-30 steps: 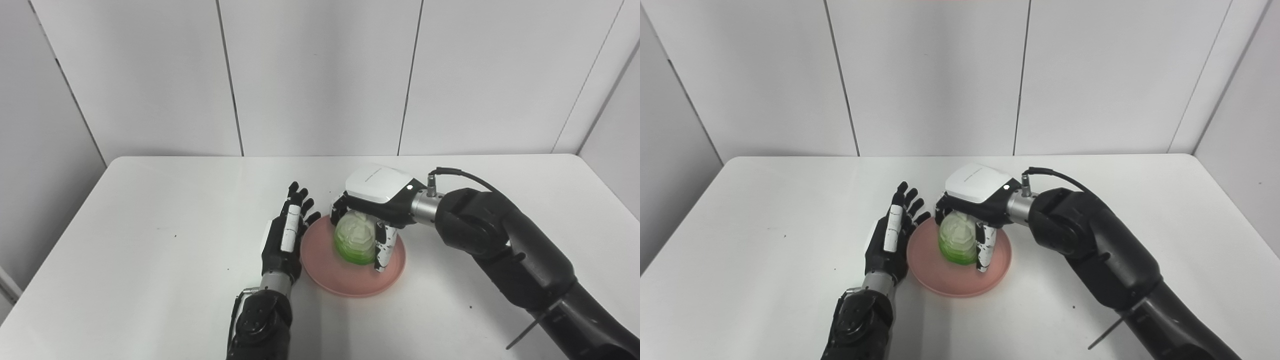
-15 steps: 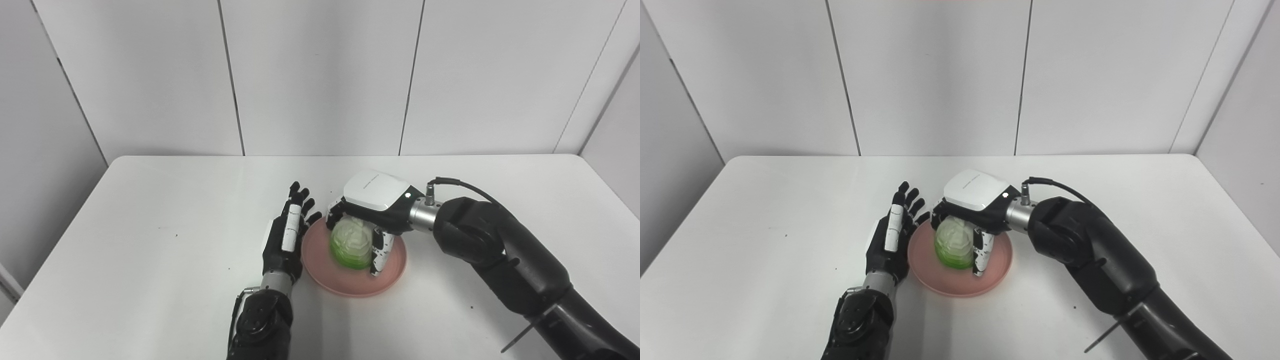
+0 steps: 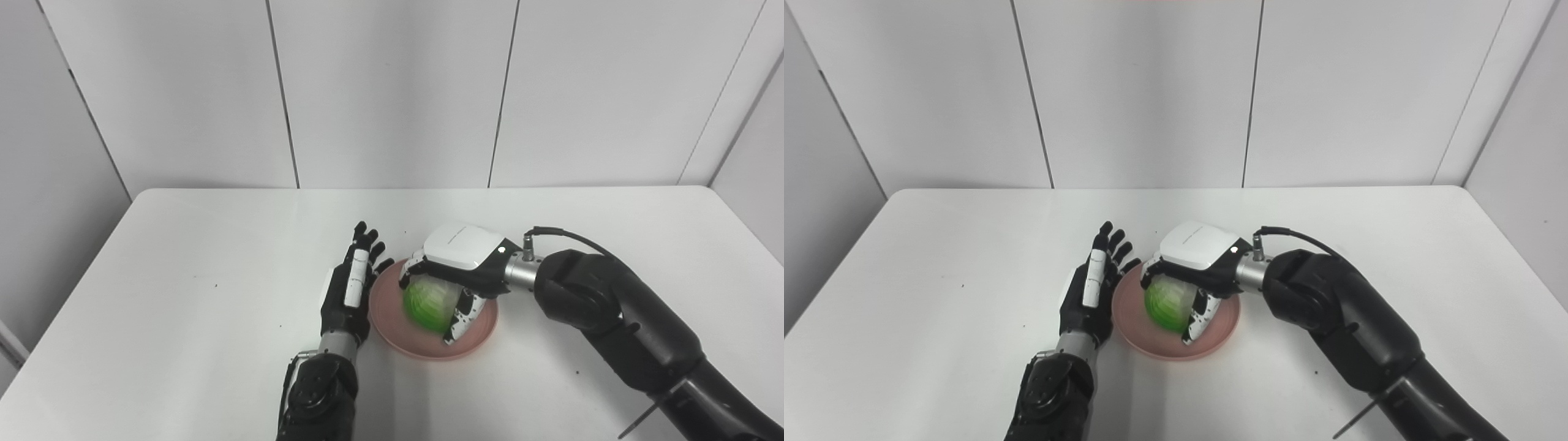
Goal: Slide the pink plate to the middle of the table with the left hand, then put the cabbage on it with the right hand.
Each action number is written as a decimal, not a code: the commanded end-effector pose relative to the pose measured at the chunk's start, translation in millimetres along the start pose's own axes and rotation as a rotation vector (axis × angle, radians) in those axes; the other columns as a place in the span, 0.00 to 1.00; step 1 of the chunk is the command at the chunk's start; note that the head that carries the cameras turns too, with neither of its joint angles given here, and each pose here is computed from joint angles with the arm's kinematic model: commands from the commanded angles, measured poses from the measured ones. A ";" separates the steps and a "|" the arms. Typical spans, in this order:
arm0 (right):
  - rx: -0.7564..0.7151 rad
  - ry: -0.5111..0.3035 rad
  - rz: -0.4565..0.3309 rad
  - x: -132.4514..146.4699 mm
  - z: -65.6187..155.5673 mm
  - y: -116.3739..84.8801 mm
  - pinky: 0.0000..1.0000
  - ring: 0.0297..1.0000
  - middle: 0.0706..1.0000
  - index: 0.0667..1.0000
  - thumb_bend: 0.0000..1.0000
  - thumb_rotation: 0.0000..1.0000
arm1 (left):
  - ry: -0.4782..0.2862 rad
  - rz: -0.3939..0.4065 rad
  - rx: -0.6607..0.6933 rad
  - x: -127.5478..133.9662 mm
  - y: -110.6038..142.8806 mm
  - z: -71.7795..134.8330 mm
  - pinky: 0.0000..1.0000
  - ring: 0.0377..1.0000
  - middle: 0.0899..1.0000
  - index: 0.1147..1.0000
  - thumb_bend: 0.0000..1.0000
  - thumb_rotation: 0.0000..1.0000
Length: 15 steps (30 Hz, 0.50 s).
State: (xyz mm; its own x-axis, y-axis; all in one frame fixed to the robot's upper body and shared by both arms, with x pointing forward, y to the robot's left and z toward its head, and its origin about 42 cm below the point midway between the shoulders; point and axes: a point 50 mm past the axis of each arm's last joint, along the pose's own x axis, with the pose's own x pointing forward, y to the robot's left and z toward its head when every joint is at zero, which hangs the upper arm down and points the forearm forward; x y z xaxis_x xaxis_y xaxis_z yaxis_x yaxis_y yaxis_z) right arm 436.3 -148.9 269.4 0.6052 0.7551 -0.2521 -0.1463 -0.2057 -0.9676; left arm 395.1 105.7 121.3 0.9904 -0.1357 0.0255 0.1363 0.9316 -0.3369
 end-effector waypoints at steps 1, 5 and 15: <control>-0.057 0.003 -0.040 -2.8 -3.5 -21.6 0.85 0.82 0.80 0.70 1.00 0.35 | 0.015 0.000 -0.011 2.2 -1.3 1.8 0.84 0.97 0.98 0.99 0.94 0.83; -0.066 0.001 -0.038 -3.2 -3.7 -22.0 0.88 0.82 0.80 0.69 1.00 0.35 | 0.017 0.004 -0.007 1.1 -0.6 2.0 0.83 0.97 0.98 0.99 0.94 0.83; -0.088 0.001 -0.037 -5.4 -4.4 -31.0 0.90 0.82 0.79 0.69 1.00 0.34 | 0.023 0.005 -0.012 0.1 1.6 -1.4 0.85 0.96 0.98 0.99 0.94 0.82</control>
State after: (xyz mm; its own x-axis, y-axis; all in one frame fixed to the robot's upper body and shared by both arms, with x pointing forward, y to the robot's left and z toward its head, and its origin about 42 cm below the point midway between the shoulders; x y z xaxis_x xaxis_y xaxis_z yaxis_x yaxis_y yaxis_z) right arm 436.5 -151.6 269.0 0.6138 0.7402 -0.2745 -0.1400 -0.2401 -0.9606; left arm 395.2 106.1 121.7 0.9903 -0.1373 0.0202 0.1360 0.9312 -0.3381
